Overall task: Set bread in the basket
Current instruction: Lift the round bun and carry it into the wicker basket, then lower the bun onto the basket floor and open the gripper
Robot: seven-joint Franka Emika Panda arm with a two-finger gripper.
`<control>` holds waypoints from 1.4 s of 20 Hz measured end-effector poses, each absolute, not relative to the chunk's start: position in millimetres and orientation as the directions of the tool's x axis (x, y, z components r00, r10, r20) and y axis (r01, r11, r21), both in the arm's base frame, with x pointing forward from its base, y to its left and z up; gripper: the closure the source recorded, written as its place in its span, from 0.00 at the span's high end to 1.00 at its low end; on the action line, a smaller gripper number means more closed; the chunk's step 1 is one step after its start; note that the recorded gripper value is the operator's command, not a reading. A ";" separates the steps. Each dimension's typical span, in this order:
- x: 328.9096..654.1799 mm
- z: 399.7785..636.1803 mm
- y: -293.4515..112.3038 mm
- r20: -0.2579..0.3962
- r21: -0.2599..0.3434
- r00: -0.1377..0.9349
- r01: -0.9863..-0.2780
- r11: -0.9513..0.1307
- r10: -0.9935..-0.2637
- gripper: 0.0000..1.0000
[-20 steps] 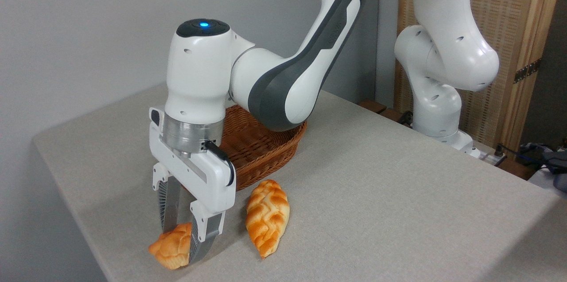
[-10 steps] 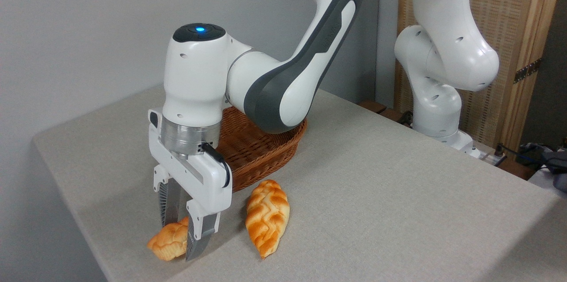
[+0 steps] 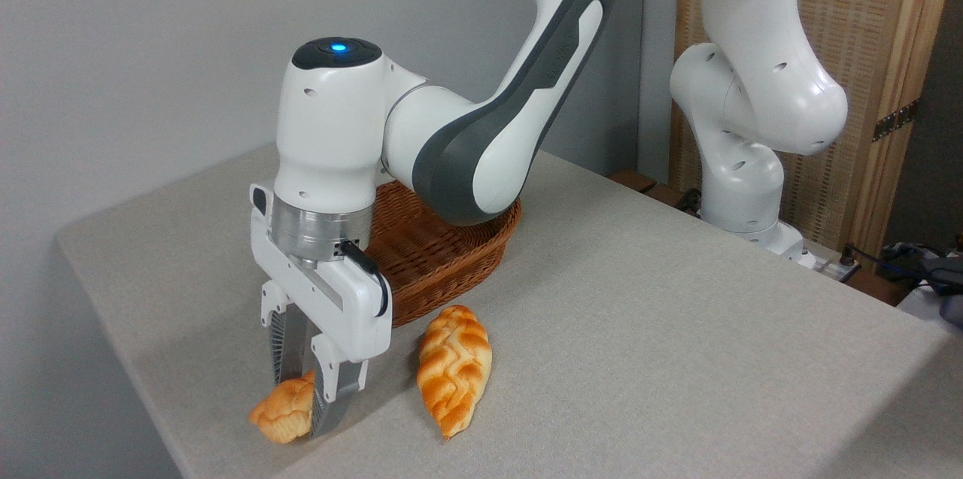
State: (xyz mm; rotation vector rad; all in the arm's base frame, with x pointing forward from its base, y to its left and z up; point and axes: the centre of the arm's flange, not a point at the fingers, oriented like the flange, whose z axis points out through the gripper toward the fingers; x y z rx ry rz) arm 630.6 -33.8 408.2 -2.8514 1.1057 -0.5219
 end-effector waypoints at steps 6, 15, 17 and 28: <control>631.2 409.7 -34.6 0.298 -0.157 0.688 -0.649 -0.745 -0.662 0.35; 623.9 467.9 -41.3 0.398 -0.136 0.682 -0.617 -0.775 -0.613 0.39; 614.4 480.4 -55.9 0.385 -0.108 0.680 -0.639 -0.762 -0.624 0.43; 557.2 495.5 -129.8 0.204 0.081 0.639 -0.766 -0.637 -0.742 0.77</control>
